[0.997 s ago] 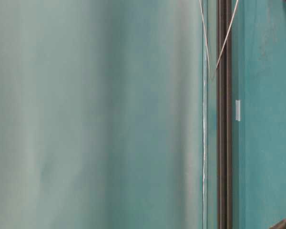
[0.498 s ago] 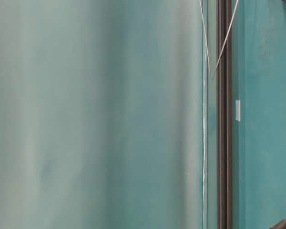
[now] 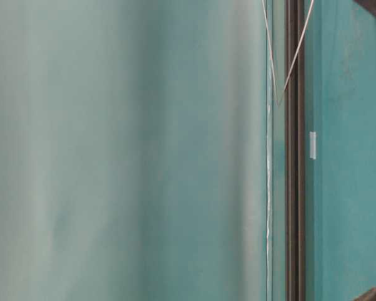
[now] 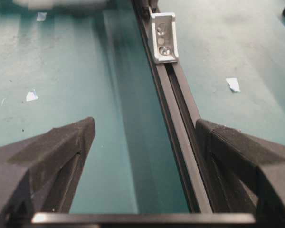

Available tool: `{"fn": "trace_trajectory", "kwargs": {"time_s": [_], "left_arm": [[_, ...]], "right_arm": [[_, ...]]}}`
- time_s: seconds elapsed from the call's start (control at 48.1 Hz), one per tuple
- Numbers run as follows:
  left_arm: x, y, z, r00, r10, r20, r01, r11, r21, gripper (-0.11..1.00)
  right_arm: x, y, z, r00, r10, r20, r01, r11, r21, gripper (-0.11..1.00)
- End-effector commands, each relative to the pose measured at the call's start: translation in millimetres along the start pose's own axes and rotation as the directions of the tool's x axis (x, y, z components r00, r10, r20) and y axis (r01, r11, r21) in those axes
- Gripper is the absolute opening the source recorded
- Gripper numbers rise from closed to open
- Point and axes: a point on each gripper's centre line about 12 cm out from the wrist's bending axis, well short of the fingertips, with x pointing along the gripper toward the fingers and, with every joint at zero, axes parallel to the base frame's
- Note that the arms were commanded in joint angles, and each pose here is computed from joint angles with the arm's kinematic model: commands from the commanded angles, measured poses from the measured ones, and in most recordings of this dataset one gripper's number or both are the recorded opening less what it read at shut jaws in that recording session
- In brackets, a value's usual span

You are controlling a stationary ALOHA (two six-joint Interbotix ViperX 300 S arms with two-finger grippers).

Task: Insert the wire through the hole in the metal fitting.
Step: 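Feed the wire further through the hole until the tip protrudes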

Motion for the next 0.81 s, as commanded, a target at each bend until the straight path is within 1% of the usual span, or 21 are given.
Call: {"fn": "trace_trajectory", "kwargs": {"time_s": [0.0,0.498,0.789], "left_arm": [[2,0,8,0.999,0.003,0.032,-0.003,1.0,-0.001,0.75],[6,0,9,1.0,0.004,0.023,-0.004,1.0,-0.002,0.75],[15,1,9,1.0,0.006,0.003,-0.006,1.0,-0.003,0.75]], "right_arm": [[4,4,10,0.999,0.013,0.03,-0.013,1.0,0.007,-0.01],[16,4,13,0.999,0.018,0.044,-0.018,1.0,-0.004,-0.01],[22,6,16,0.998,0.036,0.052,-0.035,0.999,-0.019,-0.01]]}}
